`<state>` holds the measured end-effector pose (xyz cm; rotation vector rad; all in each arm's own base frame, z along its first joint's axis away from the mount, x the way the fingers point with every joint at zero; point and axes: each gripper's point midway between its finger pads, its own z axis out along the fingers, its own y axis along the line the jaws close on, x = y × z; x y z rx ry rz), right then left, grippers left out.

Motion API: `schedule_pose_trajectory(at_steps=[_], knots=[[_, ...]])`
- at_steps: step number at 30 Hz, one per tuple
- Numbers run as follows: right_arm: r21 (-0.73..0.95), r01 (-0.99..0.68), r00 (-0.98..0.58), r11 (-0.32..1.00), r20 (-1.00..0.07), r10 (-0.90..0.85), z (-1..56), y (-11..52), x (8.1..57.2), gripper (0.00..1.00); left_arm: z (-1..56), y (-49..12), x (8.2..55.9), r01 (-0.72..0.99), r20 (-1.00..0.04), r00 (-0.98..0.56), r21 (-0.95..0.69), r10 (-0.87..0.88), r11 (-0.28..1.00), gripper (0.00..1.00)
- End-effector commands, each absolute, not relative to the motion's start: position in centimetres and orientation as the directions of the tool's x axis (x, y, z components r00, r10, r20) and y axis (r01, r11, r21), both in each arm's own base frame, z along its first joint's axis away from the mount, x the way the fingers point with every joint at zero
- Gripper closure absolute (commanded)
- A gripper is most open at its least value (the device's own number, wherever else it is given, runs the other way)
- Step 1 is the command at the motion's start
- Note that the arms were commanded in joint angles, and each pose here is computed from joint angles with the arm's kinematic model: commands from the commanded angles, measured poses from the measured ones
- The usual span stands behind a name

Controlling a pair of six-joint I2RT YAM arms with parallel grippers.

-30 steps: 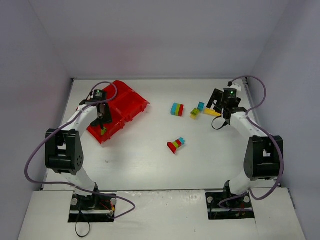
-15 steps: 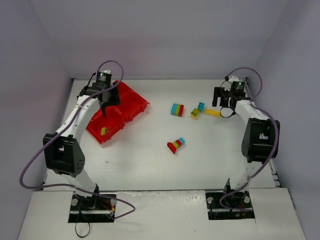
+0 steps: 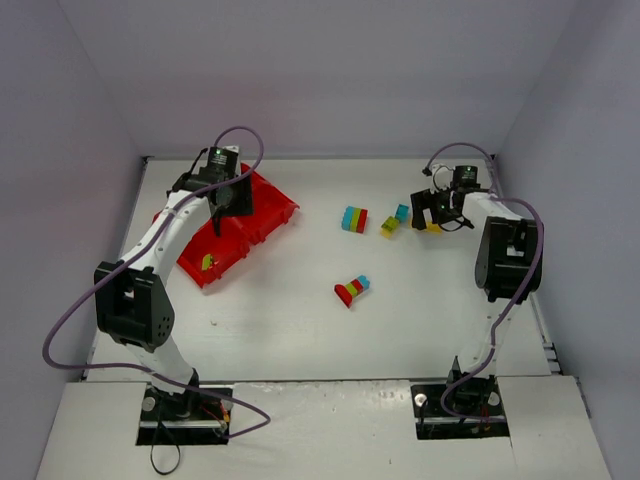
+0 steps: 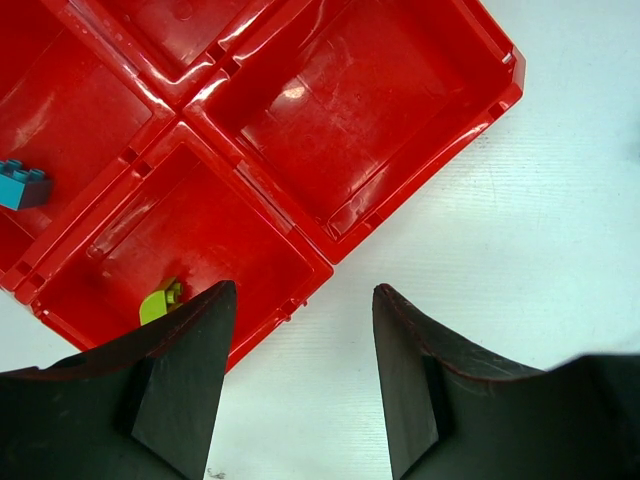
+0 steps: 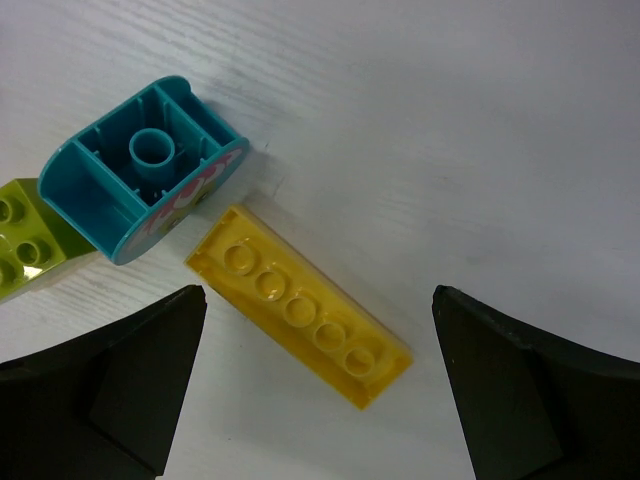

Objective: Sort the legos into containers by color

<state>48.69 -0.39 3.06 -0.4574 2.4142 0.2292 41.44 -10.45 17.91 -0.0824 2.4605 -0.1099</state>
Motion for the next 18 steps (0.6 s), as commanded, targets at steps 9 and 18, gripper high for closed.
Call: schedule_pose_trajectory(at_steps=[9, 18], knots=[[0.093, -0.436, -0.691, 0.895, -0.671, -0.267, 4.1, 0.9, 47.1, 0.08, 19.0, -11.9, 41.7, 0.015, -0.650, -0.757, -0.123, -0.069, 0.992, 0.49], [0.085, -0.298, -0.764, 0.951, -0.619, -0.184, 3.0, 0.7, 45.2, 0.28, 19.6, -12.9, 41.8, 0.045, -0.660, -0.749, -0.148, -0.064, 0.988, 0.49]])
